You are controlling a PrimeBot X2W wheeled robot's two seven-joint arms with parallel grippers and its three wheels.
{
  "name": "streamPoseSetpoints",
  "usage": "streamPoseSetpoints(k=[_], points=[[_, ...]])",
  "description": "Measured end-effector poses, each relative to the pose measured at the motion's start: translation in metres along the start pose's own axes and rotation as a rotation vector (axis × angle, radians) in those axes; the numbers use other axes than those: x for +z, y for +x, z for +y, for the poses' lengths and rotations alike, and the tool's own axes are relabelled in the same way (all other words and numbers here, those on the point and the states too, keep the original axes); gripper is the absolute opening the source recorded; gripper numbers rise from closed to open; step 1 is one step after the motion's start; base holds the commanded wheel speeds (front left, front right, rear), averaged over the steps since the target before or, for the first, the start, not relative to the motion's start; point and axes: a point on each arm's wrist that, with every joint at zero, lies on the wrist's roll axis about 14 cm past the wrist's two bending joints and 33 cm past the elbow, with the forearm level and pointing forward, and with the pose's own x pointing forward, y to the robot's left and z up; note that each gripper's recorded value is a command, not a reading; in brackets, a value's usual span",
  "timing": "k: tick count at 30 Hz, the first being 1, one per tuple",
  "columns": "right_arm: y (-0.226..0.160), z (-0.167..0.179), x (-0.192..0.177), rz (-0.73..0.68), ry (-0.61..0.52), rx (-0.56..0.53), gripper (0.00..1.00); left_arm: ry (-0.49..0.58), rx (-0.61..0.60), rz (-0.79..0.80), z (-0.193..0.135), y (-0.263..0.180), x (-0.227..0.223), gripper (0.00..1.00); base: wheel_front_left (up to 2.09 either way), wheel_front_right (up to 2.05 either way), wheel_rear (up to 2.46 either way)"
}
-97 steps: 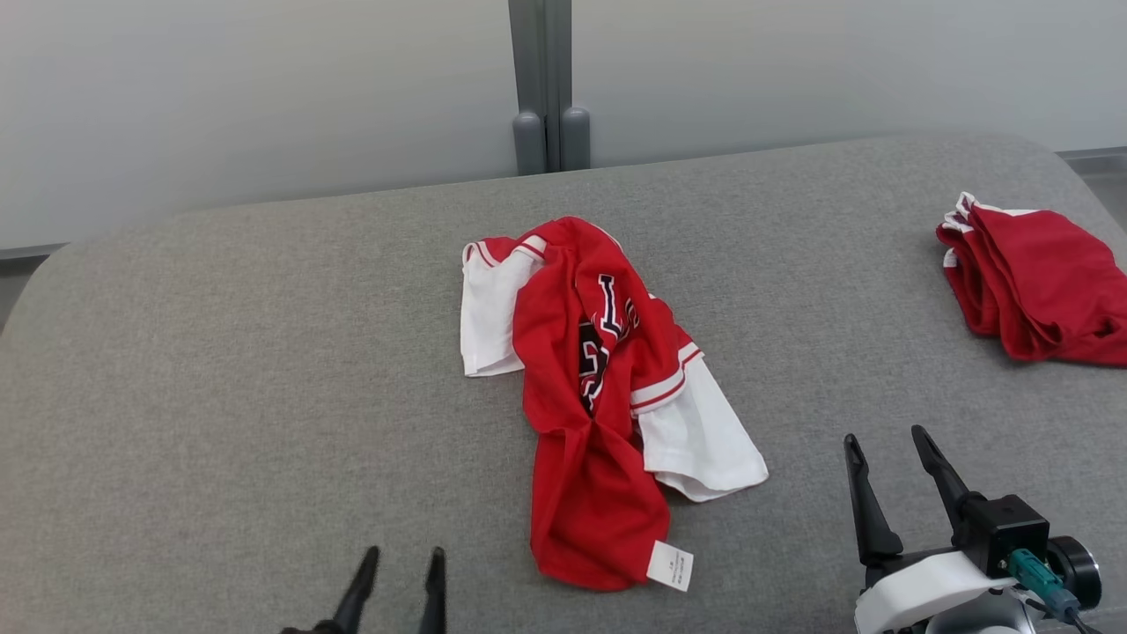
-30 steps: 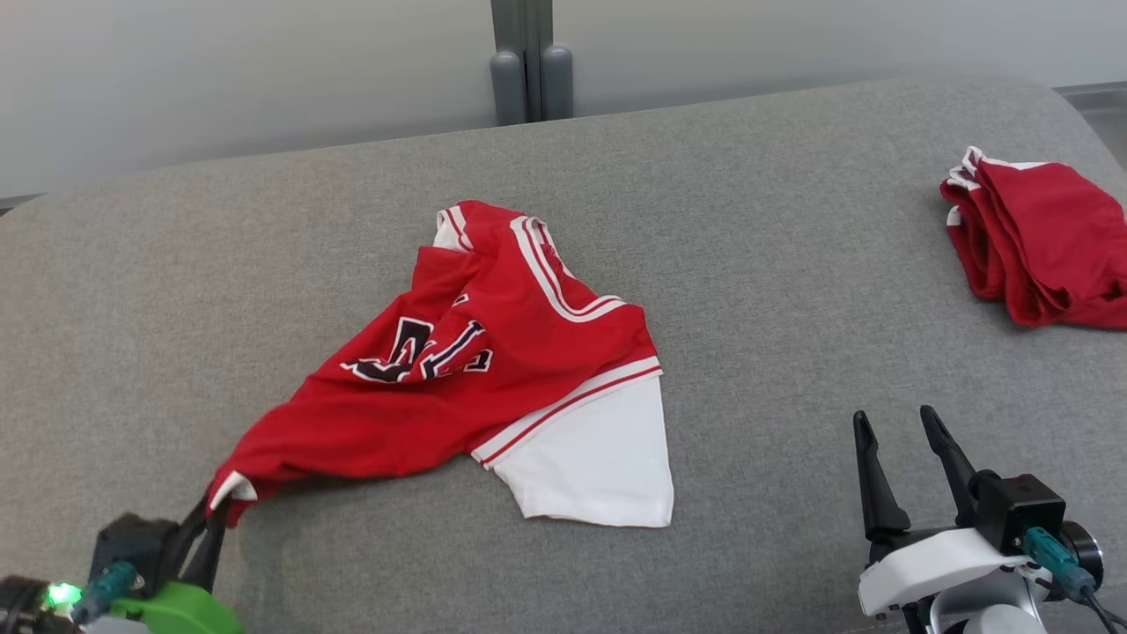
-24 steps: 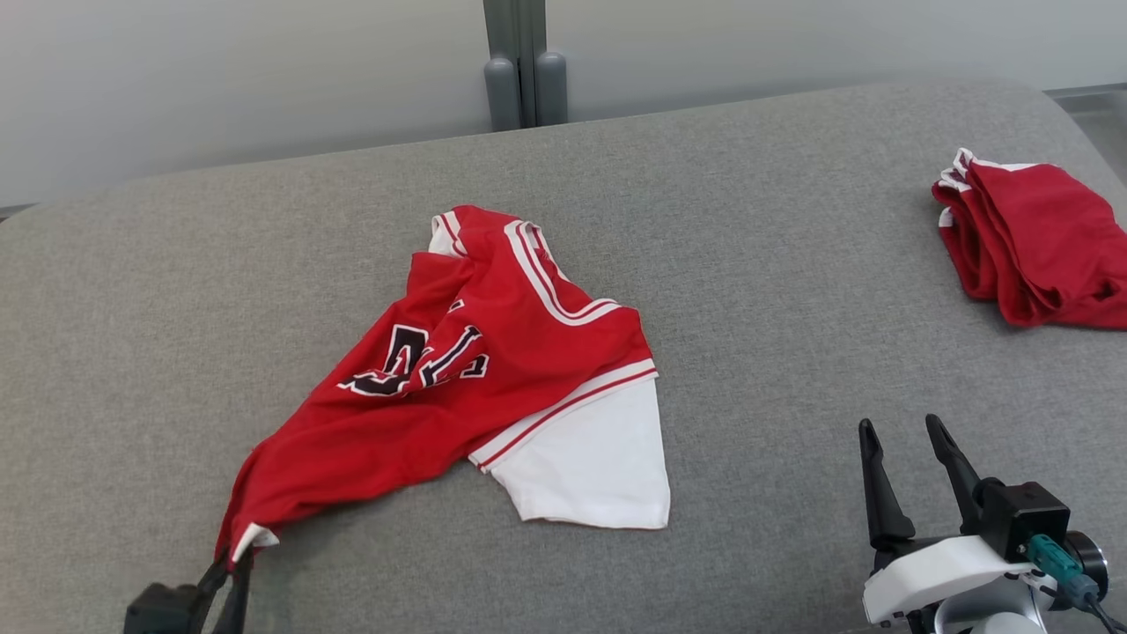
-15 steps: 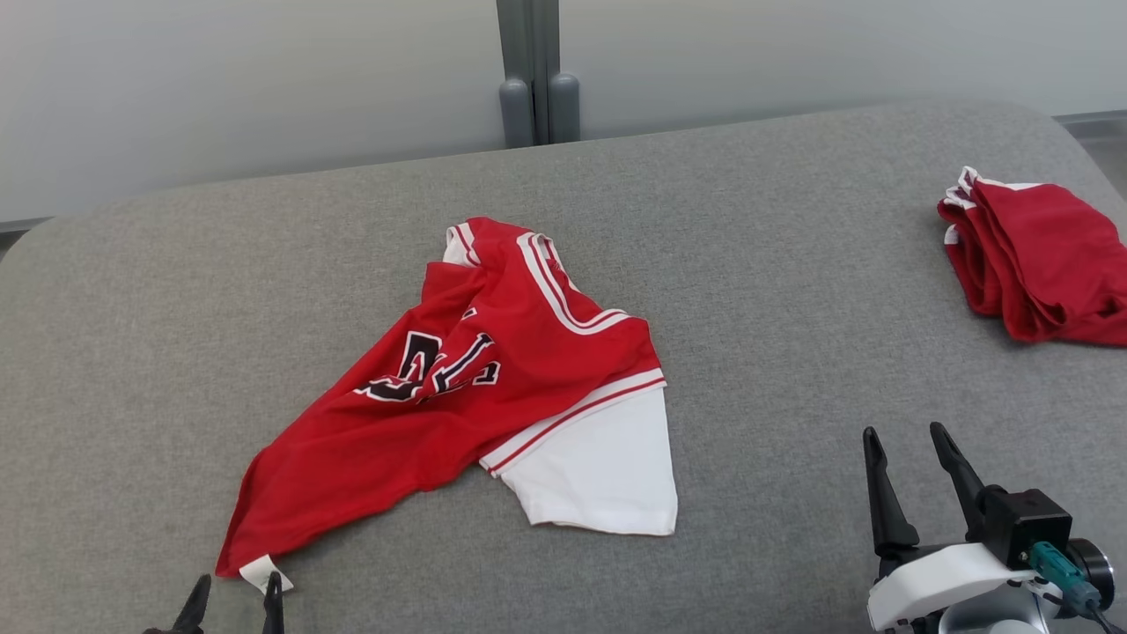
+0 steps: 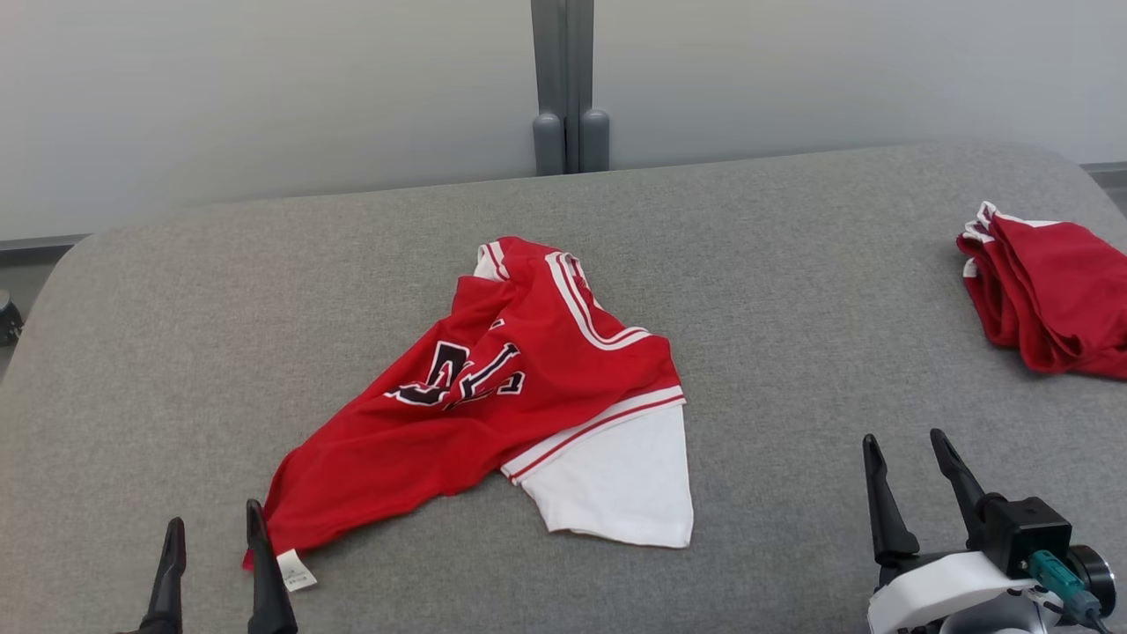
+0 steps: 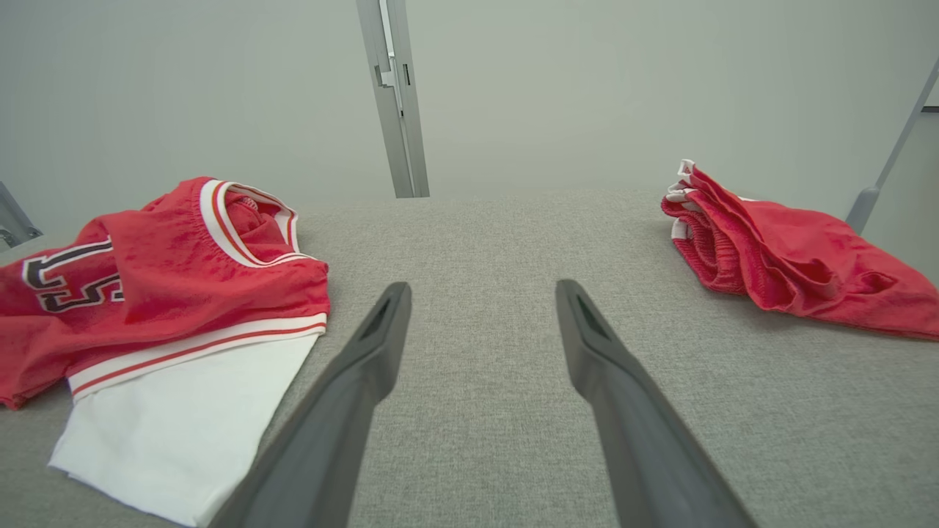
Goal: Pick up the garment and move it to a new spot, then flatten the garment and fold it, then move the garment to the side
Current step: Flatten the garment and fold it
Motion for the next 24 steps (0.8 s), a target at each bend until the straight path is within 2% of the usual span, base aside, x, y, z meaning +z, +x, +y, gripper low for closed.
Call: streamPoseSetpoints(k=[10,24], points=[[-0.004,0.009,0.003,-0.009,0.002,0.024,1.0,-0.001,-0.176,0.041,-0.035,-0.007,-0.018,1.0,0.0,0.0,0.0],[-0.005,0.01,-0.001,0.001,0.008,0.026,1.0,-0.022,-0.182,0.058,-0.035,-0.004,-0.023,1.0,0.0,0.0,0.0]])
